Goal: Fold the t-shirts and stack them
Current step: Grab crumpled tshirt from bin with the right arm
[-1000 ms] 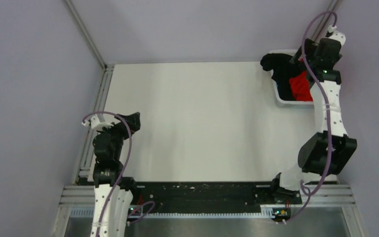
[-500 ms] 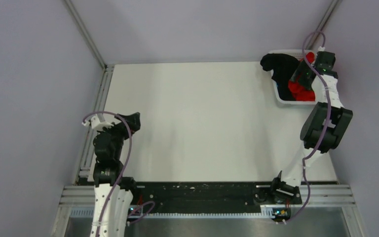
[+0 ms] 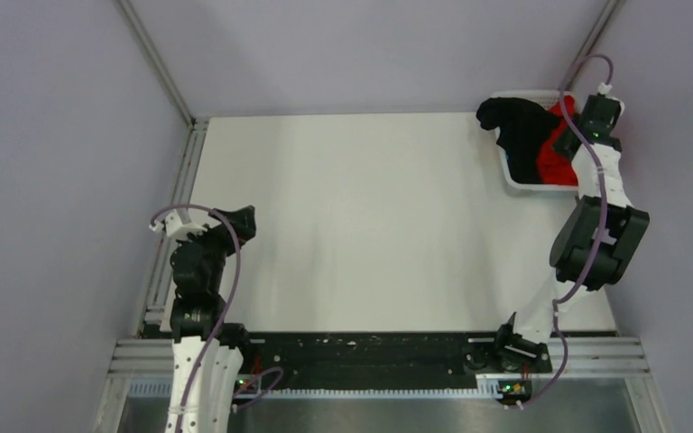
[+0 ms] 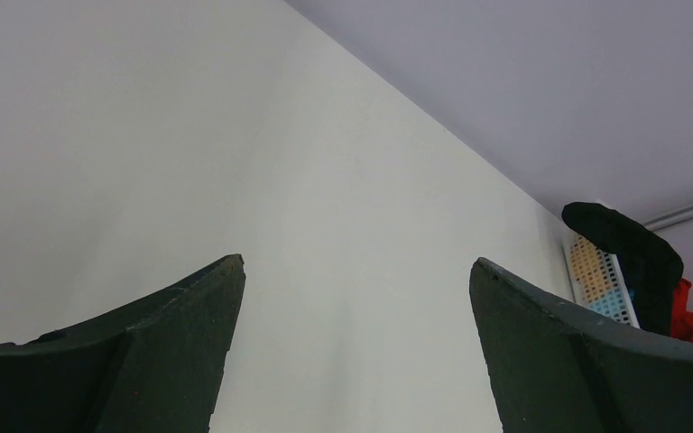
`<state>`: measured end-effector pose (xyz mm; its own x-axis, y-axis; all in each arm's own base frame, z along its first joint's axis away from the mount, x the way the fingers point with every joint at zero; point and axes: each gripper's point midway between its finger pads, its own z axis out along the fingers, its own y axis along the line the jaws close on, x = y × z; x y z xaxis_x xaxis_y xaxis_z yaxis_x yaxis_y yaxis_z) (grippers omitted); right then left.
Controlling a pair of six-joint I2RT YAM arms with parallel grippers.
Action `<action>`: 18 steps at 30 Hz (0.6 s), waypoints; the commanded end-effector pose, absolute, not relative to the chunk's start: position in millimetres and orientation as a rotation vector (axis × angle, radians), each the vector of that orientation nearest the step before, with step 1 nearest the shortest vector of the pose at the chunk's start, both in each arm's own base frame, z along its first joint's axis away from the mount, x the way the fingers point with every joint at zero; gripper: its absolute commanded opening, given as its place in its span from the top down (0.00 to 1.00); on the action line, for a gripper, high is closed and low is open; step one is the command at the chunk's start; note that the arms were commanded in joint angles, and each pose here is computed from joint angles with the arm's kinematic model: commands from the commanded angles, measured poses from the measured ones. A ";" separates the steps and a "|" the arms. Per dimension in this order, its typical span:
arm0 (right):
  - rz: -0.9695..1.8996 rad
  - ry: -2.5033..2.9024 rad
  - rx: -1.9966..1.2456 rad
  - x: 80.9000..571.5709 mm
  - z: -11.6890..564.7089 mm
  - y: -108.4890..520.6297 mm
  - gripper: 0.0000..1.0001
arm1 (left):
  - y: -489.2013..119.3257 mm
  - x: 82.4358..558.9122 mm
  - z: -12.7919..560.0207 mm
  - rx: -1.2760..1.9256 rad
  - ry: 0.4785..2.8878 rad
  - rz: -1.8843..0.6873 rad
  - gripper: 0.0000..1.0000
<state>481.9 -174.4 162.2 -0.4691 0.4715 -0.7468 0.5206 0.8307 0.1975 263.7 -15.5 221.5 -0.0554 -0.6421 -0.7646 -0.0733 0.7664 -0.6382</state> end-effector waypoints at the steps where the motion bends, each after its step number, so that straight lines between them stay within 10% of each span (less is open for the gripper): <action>1: -0.261 1.811 0.775 468.0 278.8 -210.3 1.00 | -14.0 263.8 230.5 -0.585 1.544 -0.510 0.01; 18: 0.022 1.125 0.341 407.6 570.9 -131.4 1.00 | -23.4 263.8 231.9 -0.534 1.567 -0.546 0.01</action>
<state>438.0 -194.2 422.2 0.1203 0.2430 -0.9625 0.5042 0.8203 0.2701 263.1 -17.2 219.6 -0.0682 -0.6421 -0.7636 -0.0710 0.7665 -0.6383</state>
